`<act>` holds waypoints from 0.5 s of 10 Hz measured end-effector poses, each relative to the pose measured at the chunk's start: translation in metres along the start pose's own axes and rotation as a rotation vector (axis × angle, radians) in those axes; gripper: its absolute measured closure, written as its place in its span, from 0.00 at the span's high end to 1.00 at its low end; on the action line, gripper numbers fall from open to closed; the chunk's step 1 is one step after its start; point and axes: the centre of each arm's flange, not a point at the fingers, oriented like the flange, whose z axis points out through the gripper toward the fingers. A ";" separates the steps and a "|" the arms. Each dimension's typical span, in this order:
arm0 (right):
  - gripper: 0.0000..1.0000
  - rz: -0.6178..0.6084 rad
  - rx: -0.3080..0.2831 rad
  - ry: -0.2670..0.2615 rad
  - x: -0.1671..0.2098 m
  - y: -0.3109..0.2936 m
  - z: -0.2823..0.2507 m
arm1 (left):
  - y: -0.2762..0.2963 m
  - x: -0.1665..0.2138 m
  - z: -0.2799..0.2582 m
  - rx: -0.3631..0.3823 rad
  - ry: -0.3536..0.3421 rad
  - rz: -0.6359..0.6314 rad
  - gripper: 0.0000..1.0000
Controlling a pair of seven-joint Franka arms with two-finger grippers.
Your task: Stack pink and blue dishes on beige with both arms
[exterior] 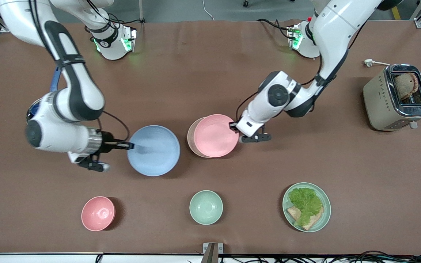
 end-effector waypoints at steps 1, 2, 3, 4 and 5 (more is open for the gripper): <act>0.06 0.007 0.013 -0.028 -0.011 -0.007 0.016 | 0.007 -0.003 0.007 0.002 0.003 -0.014 0.09; 0.06 0.008 0.025 -0.042 -0.019 -0.014 0.024 | 0.009 -0.004 0.008 0.001 0.003 -0.019 0.13; 0.06 0.002 0.031 -0.042 -0.025 -0.021 0.028 | 0.011 -0.005 0.007 0.005 0.003 -0.016 0.29; 0.06 -0.005 0.032 -0.046 -0.030 -0.025 0.034 | 0.012 -0.005 0.002 0.028 -0.003 -0.011 0.43; 0.06 -0.013 0.033 -0.057 -0.037 -0.029 0.042 | 0.011 -0.004 -0.011 0.075 -0.004 0.009 0.56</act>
